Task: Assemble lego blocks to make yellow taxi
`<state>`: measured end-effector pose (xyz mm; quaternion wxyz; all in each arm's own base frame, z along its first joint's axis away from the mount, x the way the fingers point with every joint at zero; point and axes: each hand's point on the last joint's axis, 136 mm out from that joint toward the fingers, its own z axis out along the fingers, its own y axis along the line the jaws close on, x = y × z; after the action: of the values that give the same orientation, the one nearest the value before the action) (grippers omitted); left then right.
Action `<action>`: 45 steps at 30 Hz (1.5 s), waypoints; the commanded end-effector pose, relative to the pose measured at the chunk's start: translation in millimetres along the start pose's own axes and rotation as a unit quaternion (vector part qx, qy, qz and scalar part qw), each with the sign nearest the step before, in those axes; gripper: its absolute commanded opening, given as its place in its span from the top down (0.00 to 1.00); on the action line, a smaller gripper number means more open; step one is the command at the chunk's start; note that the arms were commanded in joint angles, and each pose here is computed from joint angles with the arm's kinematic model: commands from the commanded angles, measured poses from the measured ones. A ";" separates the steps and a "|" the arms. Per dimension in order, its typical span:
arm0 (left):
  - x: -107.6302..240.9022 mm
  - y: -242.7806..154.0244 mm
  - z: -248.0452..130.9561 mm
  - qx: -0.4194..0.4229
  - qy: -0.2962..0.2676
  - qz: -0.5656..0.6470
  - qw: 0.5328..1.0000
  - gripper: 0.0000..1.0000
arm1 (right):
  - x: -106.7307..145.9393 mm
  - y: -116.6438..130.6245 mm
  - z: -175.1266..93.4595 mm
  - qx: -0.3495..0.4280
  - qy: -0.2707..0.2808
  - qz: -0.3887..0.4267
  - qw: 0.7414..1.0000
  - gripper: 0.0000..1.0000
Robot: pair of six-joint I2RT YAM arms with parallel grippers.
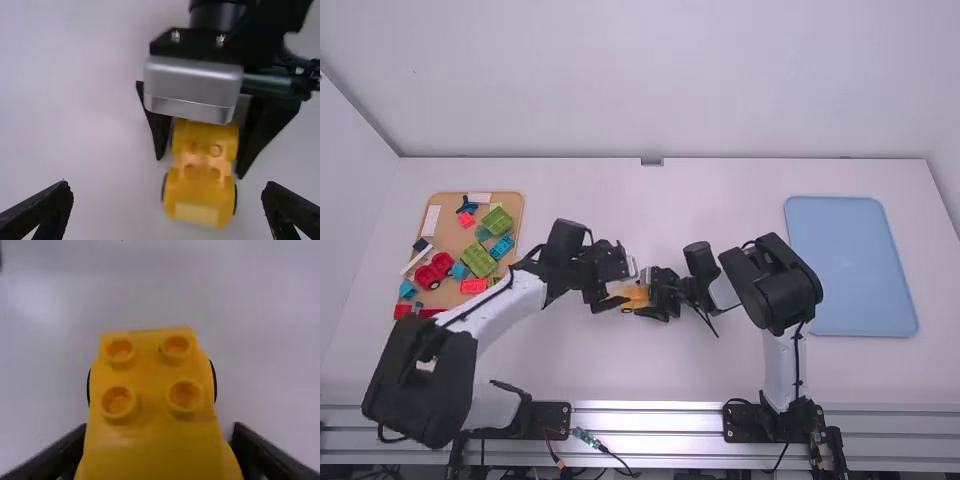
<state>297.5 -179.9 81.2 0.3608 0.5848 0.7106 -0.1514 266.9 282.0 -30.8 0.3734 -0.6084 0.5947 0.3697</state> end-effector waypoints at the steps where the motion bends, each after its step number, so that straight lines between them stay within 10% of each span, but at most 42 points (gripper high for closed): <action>1: 1.1 4.3 -17.5 -0.009 -0.031 0.003 0.999 0.01 | 10.4 0.0 0.3 0.007 0.017 0.004 1.000 0.17; 11: 27.7 2.4 -74.0 -0.016 -0.198 -0.023 0.980 0.01 | 1.2 -2.2 7.0 0.001 0.011 -0.006 1.000 0.14; 20: 43.5 2.8 -75.0 -0.047 -0.216 -0.051 0.974 0.01 | -2.4 2.9 13.1 -0.006 0.011 -0.017 1.000 0.52; 26: 46.4 4.3 -72.3 -0.065 -0.223 -0.062 0.971 0.01 | -1.0 -7.4 3.4 0.011 0.010 -0.010 1.000 0.54; 37: 50.5 4.1 -70.6 -0.099 -0.235 -0.077 0.964 0.01 | 4.7 -69.3 -94.6 0.195 0.104 0.027 0.975 0.57; 45: 49.3 6.8 -71.9 -0.105 -0.237 -0.076 0.963 0.01 | 19.4 -114.3 -232.7 0.418 0.186 0.081 0.886 0.88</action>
<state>279.7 -94.8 98.2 0.5665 0.4389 0.6587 -0.2292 372.3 110.7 51.6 0.4463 -0.4606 0.7647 0.0629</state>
